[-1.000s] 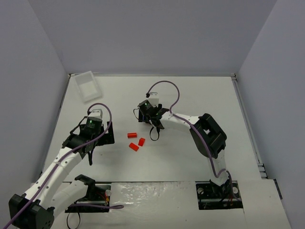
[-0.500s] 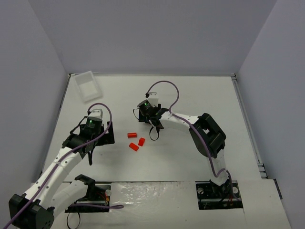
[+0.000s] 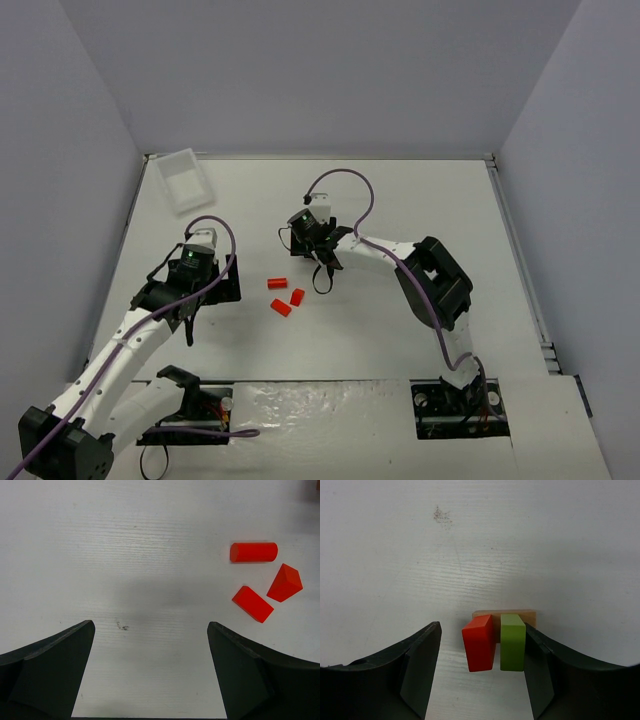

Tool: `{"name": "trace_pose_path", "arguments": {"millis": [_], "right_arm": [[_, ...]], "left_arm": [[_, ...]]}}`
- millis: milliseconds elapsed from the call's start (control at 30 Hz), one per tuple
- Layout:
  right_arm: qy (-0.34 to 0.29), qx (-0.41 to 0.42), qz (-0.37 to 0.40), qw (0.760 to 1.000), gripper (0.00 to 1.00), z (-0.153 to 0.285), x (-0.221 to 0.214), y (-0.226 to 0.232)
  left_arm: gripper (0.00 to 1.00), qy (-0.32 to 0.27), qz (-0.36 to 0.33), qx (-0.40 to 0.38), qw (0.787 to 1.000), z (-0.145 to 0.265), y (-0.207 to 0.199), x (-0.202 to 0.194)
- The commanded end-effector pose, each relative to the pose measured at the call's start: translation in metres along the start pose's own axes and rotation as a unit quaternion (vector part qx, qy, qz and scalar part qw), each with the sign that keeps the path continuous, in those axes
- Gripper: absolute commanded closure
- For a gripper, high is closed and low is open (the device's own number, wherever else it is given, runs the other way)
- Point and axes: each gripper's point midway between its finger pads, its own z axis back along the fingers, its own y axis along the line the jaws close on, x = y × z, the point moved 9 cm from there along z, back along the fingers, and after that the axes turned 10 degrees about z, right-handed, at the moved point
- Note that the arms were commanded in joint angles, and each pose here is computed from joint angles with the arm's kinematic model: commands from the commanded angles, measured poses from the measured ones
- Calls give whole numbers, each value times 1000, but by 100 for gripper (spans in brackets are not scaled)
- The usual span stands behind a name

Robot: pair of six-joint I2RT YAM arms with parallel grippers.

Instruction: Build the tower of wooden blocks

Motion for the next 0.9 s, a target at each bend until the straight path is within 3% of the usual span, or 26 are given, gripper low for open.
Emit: {"name": "trace_pose_path", "arguments": {"millis": [0, 867], "right_arm": [[-29, 12, -10, 999, 41, 9, 20, 9], [-73, -11, -12, 997, 31, 38, 43, -6]], "left_arm": [[5, -22, 2, -12, 1000, -1, -4, 9], [5, -16, 7, -9, 1000, -3, -5, 9]]}}
